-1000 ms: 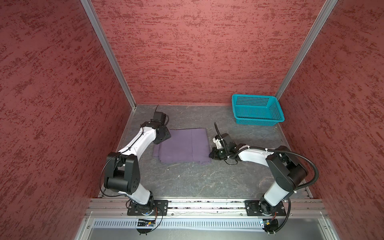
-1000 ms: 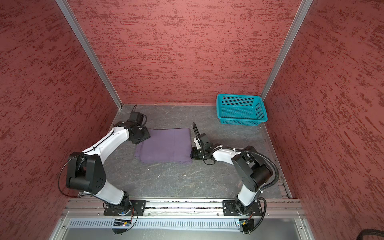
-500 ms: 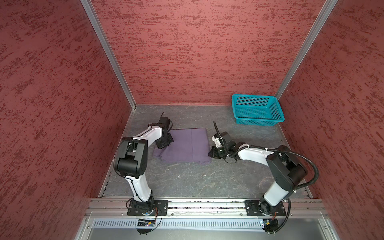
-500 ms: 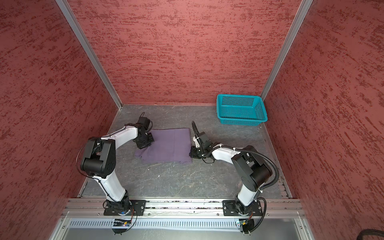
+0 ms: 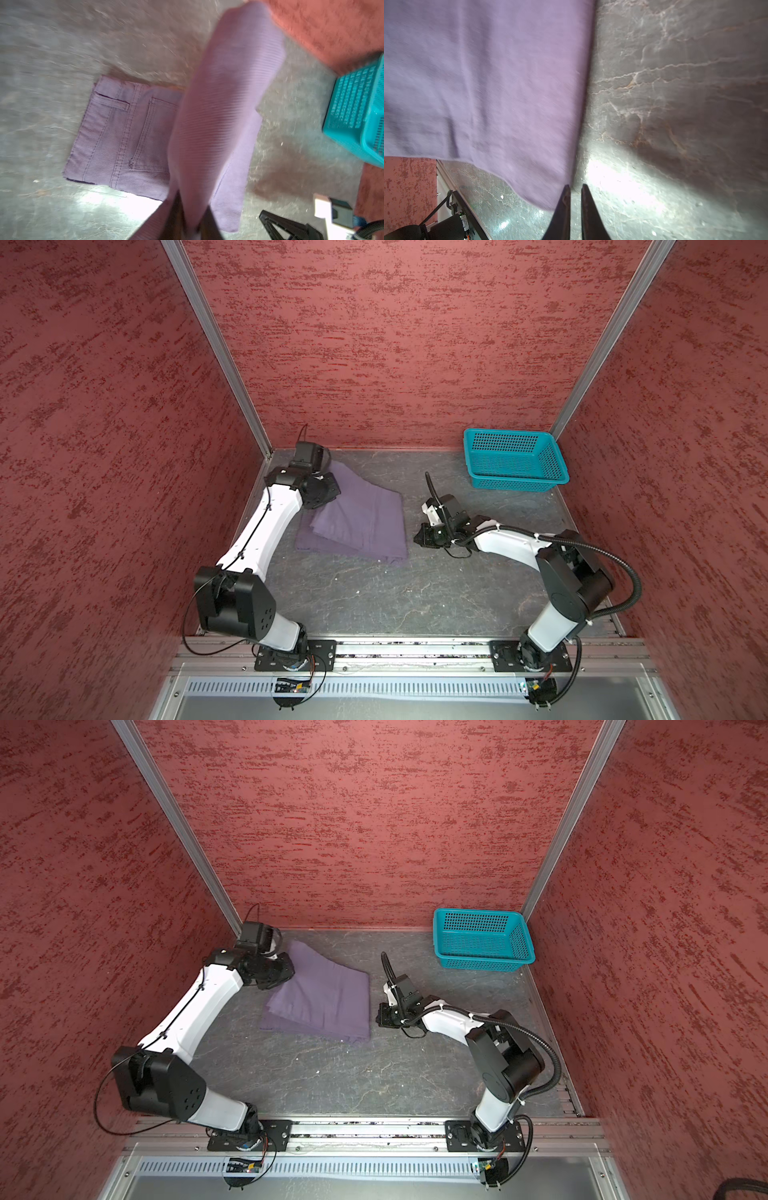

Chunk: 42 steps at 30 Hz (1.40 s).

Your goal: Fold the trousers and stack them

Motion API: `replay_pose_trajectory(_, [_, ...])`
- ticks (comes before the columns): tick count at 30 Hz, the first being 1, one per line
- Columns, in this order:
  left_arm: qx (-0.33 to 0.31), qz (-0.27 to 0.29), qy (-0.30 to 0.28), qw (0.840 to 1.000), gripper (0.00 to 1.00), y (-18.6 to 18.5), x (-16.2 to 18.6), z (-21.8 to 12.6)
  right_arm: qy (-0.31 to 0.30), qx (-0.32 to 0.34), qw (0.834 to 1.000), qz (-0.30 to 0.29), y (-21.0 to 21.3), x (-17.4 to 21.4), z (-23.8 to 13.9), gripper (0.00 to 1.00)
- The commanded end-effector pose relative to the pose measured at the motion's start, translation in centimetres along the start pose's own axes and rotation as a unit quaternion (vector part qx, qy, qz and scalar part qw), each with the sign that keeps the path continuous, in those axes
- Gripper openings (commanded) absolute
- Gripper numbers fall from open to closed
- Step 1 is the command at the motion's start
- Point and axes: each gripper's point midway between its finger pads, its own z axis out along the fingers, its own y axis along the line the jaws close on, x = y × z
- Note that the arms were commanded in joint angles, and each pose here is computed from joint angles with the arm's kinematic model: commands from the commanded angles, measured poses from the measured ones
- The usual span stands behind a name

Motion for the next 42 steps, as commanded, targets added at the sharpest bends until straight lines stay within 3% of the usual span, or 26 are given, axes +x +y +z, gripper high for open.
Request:
replay_pose_trajectory(1, [-0.063, -0.057, 0.029, 0.996, 0.68, 6.9, -0.4, 4.5, -0.002, -0.001, 1.000, 0.000, -0.2, -0.2, 0.2, 0.14])
replay_pose_trajectory(3, [-0.116, -0.112, 0.020, 0.987, 0.80, 11.9, -1.7, 5.7, 0.000, -0.005, 1.000, 0.000, 0.0, -0.1, 0.0, 0.14])
replay_pose_trajectory(6, [-0.112, -0.163, 0.008, 0.980, 0.81, 14.0, -2.3, 5.7, -0.001, 0.001, 1.000, 0.001, -0.4, 0.3, -0.3, 0.14])
replay_pose_trajectory(9, [-0.093, -0.140, -0.002, 0.986, 0.81, 12.4, -1.9, 5.8, -0.003, 0.011, 1.000, 0.002, -1.1, 0.8, -0.5, 0.14])
replay_pose_trajectory(14, [-0.100, -0.091, 0.031, 0.990, 0.81, 10.5, 0.8, 7.4, 0.009, 0.004, 1.000, -0.001, -1.0, 0.9, 0.4, 0.15])
replay_pose_trajectory(17, [-0.100, -0.101, 0.050, 0.989, 0.73, 10.4, 2.4, 8.3, 0.010, -0.012, 1.000, 0.000, -0.2, 0.5, 0.6, 0.15])
replay_pose_trajectory(20, [-0.079, -0.090, 0.048, 0.992, 0.51, 8.4, 2.9, 8.2, 0.008, -0.033, 0.999, 0.001, 0.9, -0.3, 0.9, 0.05])
replay_pose_trajectory(25, [-0.068, -0.057, 0.062, 0.994, 0.33, 5.5, 4.6, 8.8, 0.020, -0.068, 0.997, -0.008, 3.4, -1.1, 2.3, 0.00])
replay_pose_trajectory(34, [-0.078, -0.109, 0.118, 0.984, 0.36, 8.8, 9.2, 12.7, 0.071, -0.062, 0.995, -0.023, 4.2, 0.6, 6.8, 0.00])
replay_pose_trajectory(42, [-0.085, -0.142, 0.128, 0.978, 0.41, 11.7, 8.9, 15.3, 0.091, -0.044, 0.995, -0.026, 3.6, -0.2, 9.7, 0.00])
